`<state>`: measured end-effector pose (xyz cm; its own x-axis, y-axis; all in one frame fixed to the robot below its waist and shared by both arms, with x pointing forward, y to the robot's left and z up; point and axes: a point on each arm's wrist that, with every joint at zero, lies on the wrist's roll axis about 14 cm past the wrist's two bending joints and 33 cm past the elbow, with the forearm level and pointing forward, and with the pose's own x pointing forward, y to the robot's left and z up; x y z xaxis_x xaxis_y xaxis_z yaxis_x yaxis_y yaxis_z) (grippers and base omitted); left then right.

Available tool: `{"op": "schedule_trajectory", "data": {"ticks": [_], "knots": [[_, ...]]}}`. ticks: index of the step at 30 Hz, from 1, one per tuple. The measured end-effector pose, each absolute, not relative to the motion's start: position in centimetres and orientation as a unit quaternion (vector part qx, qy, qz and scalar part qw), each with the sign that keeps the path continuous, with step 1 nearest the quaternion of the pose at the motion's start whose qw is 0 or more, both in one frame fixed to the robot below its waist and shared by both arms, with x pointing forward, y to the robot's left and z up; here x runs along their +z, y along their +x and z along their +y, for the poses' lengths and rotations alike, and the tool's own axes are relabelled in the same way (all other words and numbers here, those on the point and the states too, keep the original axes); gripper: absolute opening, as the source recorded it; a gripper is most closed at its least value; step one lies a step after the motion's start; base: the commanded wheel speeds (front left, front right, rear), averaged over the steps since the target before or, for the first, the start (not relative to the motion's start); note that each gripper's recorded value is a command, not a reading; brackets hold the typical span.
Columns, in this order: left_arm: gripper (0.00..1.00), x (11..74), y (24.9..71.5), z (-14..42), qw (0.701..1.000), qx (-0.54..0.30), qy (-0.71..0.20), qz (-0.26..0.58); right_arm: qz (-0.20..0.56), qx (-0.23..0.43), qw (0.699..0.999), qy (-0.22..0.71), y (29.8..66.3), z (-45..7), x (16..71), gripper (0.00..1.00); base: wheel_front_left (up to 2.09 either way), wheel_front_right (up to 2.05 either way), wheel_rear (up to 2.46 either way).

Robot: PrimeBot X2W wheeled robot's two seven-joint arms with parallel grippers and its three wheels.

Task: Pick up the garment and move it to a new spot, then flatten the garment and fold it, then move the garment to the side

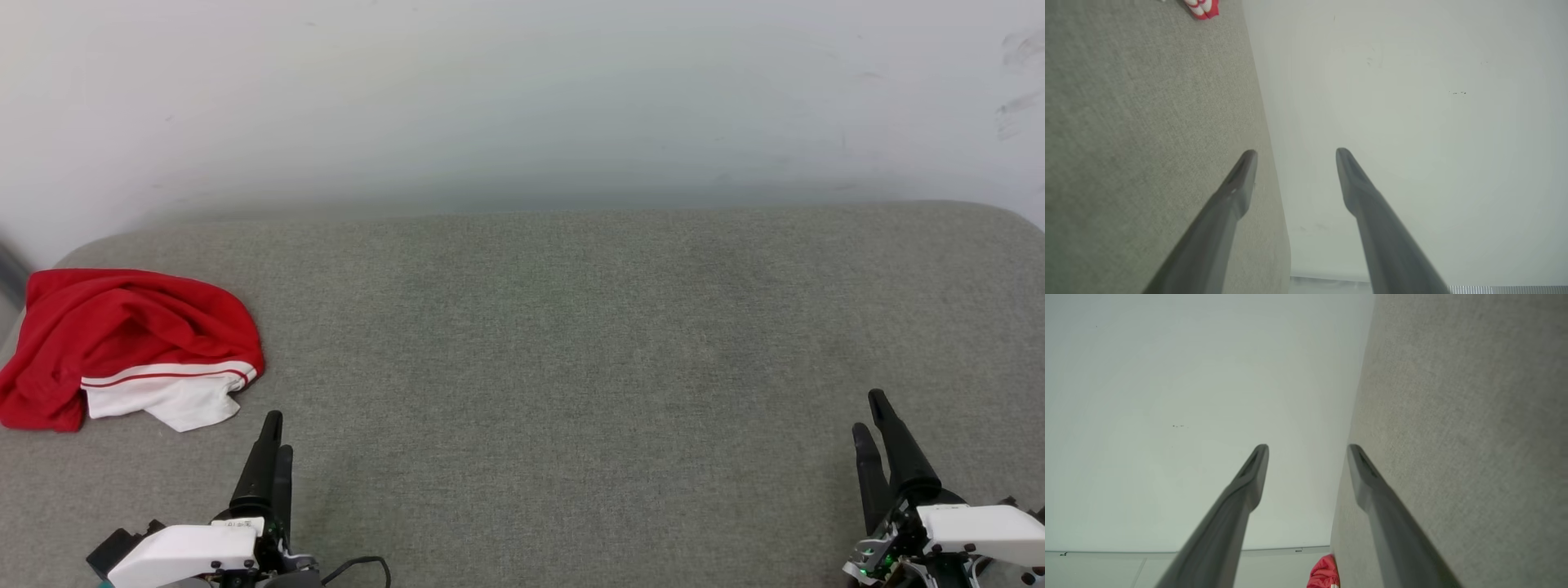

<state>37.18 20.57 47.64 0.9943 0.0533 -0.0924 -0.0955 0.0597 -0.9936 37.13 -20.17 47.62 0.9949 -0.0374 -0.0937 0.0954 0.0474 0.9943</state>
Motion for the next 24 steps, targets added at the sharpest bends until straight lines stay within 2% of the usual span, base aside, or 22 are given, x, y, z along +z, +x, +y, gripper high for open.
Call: {"op": "schedule_trajectory", "data": {"ticks": [6, 11, 16, 17, 18, 24], "knots": [[1.0, 47.7, 37.0, 21.5, 0.742, 0.065, -0.667, 0.002, 0.017, -0.055, 0.743, 0.667, 37.0, -20.5, 47.5, 1.0, 0.0, 0.0, 0.0], [1.0, 47.7, 36.7, 23.6, 0.771, 0.091, -0.631, -0.016, 0.01, -0.064, 0.773, 0.631, 37.0, -21.2, 47.5, 1.0, 0.0, 0.0, 0.0], [1.0, 48.4, 36.6, 25.2, 0.796, 0.105, -0.595, -0.037, -0.006, -0.054, 0.831, 0.553, 37.2, -21.7, 49.0, 1.0, 0.0, 0.0, 0.0], [1.0, 48.4, 36.6, 25.2, 0.796, 0.105, -0.595, -0.037, -0.006, -0.054, 0.831, 0.553, 37.2, -21.7, 49.0, 1.0, 0.0, 0.0, 0.0], [1.0, 49.2, 36.8, 25.3, 0.811, 0.1, -0.575, -0.046, -0.014, -0.045, 0.852, 0.521, 37.4, -21.7, 49.9, 1.0, 0.0, 0.0, 0.0], [1.0, 51.9, 37.5, 24.5, 0.867, 0.084, -0.488, -0.058, -0.046, -0.024, 0.899, 0.435, 37.7, -21.6, 52.5, 1.0, 0.0, 0.0, 0.0]]}}
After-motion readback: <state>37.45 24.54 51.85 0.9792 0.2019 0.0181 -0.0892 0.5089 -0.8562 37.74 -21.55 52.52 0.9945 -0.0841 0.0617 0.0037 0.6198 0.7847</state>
